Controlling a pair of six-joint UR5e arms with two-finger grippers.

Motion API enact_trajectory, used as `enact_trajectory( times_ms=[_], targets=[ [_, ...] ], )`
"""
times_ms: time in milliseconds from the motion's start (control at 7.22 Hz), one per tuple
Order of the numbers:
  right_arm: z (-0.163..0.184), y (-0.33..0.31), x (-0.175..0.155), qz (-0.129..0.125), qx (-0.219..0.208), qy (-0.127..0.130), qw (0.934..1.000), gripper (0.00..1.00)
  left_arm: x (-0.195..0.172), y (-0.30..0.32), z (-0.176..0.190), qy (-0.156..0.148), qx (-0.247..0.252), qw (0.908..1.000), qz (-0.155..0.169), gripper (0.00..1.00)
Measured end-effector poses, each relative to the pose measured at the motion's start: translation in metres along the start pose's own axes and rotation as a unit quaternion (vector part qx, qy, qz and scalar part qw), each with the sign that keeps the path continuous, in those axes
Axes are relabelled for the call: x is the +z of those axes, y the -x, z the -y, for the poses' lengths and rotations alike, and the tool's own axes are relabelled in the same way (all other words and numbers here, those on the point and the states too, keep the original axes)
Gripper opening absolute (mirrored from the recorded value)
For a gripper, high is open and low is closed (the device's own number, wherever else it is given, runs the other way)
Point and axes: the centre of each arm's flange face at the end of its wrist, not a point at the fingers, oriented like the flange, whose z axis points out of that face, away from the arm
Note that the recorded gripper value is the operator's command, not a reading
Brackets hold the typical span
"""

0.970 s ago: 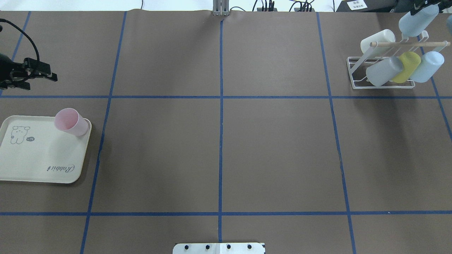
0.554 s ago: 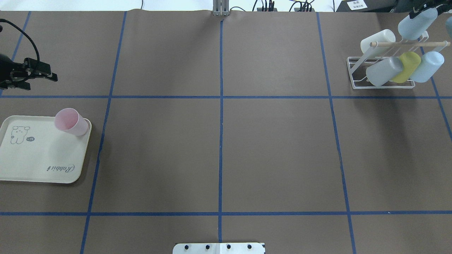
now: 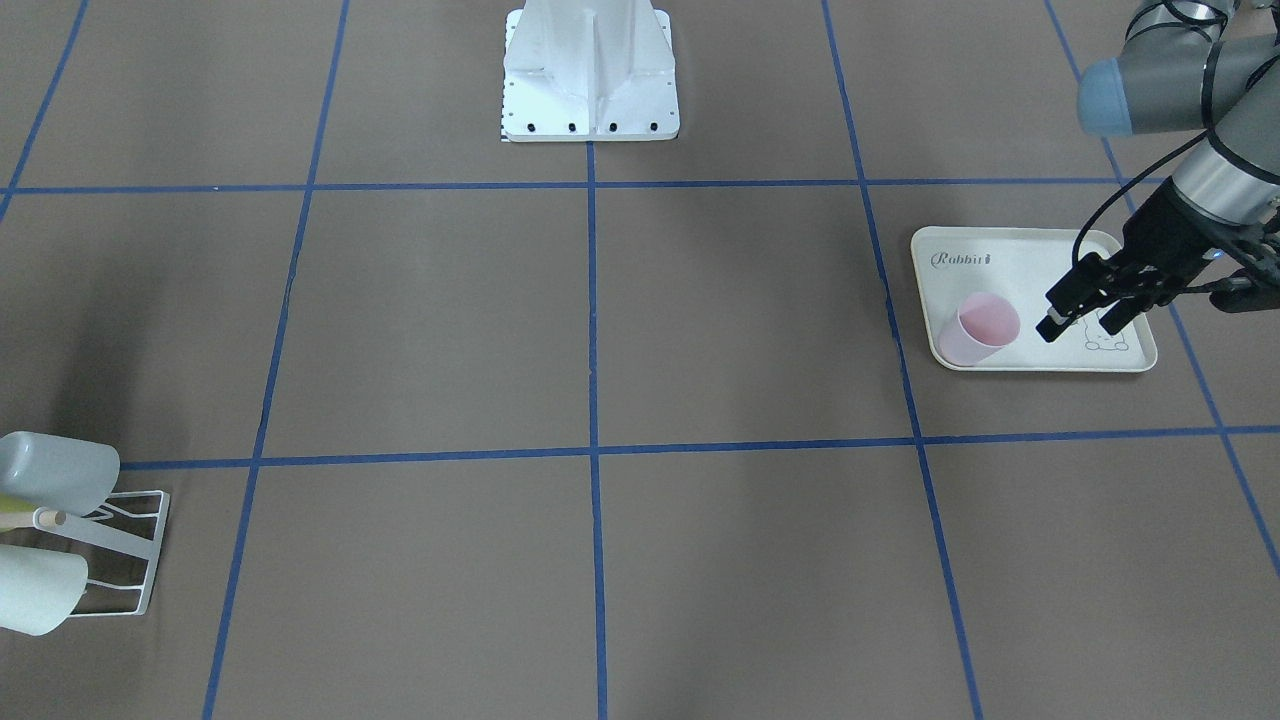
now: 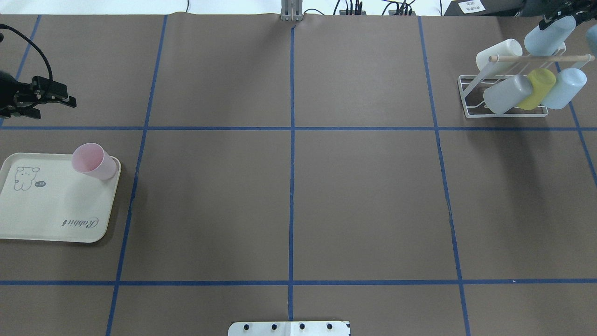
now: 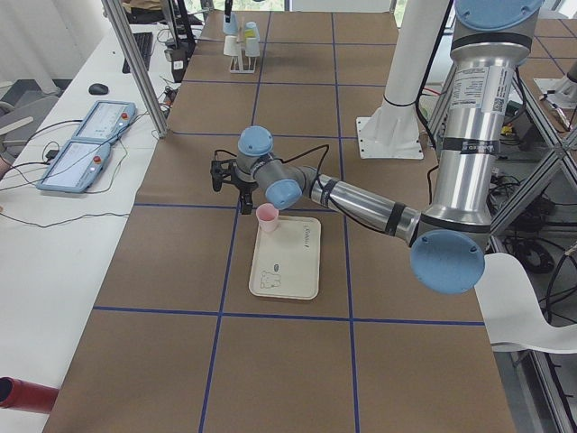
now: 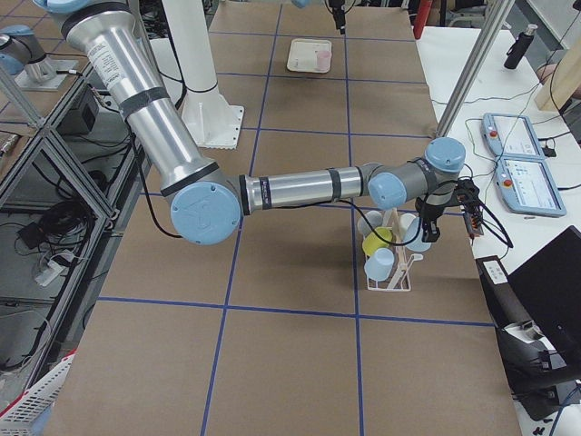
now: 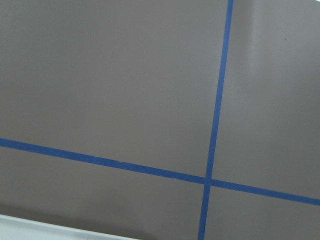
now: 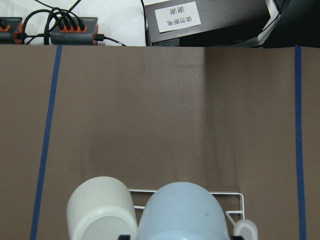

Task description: Transfer IKEA cup to right arm and place on rack

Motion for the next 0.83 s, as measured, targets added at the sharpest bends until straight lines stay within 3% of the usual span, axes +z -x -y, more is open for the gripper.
enact_trajectory(
  times_ms=[416, 831],
  targets=[
    [-0.004, 0.001, 0.009, 0.000, -0.001, 0.007, 1.0000, 0.60, 0.000, 0.001, 0.000, 0.000, -0.001, 1.0000, 0.001, 0.98],
    [-0.009, 0.004, 0.022, -0.002, -0.003, 0.017, 0.9998, 0.91, 0.002, 0.007, -0.002, 0.002, -0.003, 1.0000, 0.005, 0.98]
  ],
)
